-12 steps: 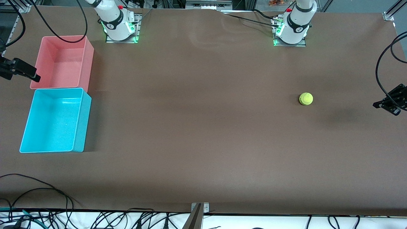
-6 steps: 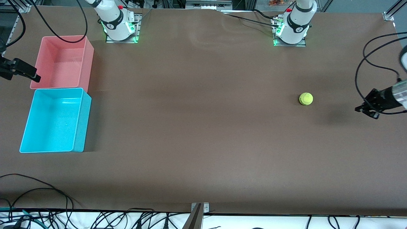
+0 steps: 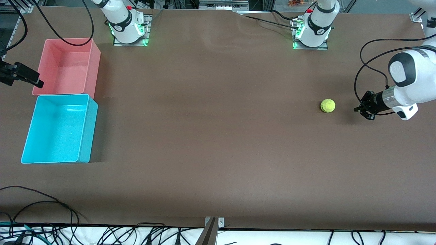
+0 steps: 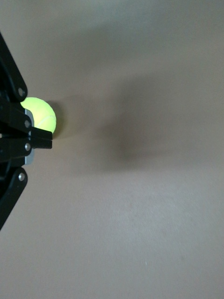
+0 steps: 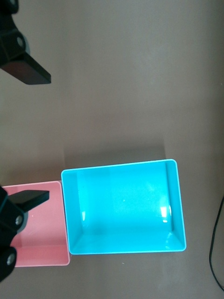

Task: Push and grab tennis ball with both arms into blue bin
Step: 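Push the tennis ball with the left gripper toward the bins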

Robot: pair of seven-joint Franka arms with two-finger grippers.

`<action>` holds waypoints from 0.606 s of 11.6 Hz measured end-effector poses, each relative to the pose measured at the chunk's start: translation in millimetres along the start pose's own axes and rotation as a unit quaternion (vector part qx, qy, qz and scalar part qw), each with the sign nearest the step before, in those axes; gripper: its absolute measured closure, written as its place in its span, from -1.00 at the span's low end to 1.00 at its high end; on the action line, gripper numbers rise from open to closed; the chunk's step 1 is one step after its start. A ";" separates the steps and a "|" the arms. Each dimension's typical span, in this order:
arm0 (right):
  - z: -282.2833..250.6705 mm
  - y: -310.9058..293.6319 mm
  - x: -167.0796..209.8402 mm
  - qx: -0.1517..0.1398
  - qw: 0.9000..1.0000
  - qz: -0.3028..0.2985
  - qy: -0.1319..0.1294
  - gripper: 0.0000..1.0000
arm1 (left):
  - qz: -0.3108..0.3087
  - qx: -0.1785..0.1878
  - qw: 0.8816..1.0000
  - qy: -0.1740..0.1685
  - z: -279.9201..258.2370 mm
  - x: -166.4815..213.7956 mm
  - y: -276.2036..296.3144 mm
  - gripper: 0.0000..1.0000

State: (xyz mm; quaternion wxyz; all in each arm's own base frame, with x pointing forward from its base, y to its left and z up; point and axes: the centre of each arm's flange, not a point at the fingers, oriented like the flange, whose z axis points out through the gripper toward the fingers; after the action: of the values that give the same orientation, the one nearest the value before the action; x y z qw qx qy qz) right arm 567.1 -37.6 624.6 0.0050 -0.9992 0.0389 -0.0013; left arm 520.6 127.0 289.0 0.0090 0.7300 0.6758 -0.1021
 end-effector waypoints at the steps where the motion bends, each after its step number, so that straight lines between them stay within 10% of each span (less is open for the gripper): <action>1: 0.0 0.0 0.0 0.000 1.000 0.000 0.000 -1.00 | -0.002 0.003 1.000 0.007 8.9 -1.5 0.2 0.98; 7: 0.0 0.0 0.0 0.000 1.000 0.000 0.000 -1.00 | -0.017 0.010 0.998 0.065 70.7 0.3 -13.0 0.98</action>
State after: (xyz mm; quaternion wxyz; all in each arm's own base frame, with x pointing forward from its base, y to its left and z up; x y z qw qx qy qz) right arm 567.1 -37.6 624.6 0.0050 -0.9992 0.0389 -0.0012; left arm 498.1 117.8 221.3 -0.0440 0.7234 0.6863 -0.0617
